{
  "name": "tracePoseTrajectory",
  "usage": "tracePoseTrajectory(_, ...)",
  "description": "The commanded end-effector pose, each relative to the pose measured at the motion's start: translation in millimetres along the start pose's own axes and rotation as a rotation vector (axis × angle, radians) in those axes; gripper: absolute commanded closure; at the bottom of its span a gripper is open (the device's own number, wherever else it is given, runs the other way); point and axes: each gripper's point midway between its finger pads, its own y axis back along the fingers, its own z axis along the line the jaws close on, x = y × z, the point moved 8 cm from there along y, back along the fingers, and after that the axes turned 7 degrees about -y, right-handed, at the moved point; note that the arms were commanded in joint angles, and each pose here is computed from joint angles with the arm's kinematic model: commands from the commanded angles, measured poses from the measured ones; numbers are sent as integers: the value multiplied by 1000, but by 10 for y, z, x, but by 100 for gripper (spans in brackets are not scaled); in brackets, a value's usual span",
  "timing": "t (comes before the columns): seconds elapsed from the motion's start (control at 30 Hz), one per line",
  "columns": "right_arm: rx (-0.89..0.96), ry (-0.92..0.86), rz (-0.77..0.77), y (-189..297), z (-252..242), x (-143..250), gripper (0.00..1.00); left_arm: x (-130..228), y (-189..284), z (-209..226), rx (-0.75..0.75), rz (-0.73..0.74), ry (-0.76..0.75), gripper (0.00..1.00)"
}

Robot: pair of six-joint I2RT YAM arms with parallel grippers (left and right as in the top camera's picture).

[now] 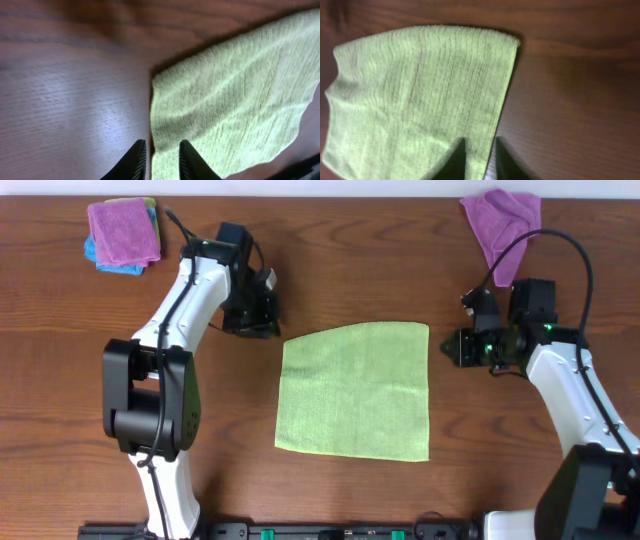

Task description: Fold the cloth

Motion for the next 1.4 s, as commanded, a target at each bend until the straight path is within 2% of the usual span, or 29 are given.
tracePoseTrajectory(0.0, -28, 71, -14, 49, 169, -20, 99, 50, 172, -305, -15, -47, -119, 89)
tracePoseTrajectory(0.03, -23, 88, -14, 29, 208, -23, 99, 48, 161, -364, -39, -54, -142, 94)
tracePoseTrajectory(0.23, 158, 207, -108, -116, 438, -176, 99, 40, -157, -599, -294, -77, -201, 94)
tracePoseTrajectory(0.3, 176, 231, -123, -158, 484, -202, 99, 41, -255, -605, -337, -95, -198, 94)
tracePoseTrajectory(0.63, 140, 200, -42, -604, 389, -176, 99, 196, -667, -457, -303, -89, -123, 94)
tracePoseTrajectory(1.07, 141, 187, 53, -1056, 272, -56, 99, 134, -846, -397, -290, -151, -132, 94)
tracePoseTrajectory(1.37, 144, 185, 101, -1207, 242, 29, 99, 124, -1075, -302, -297, -114, -117, 94)
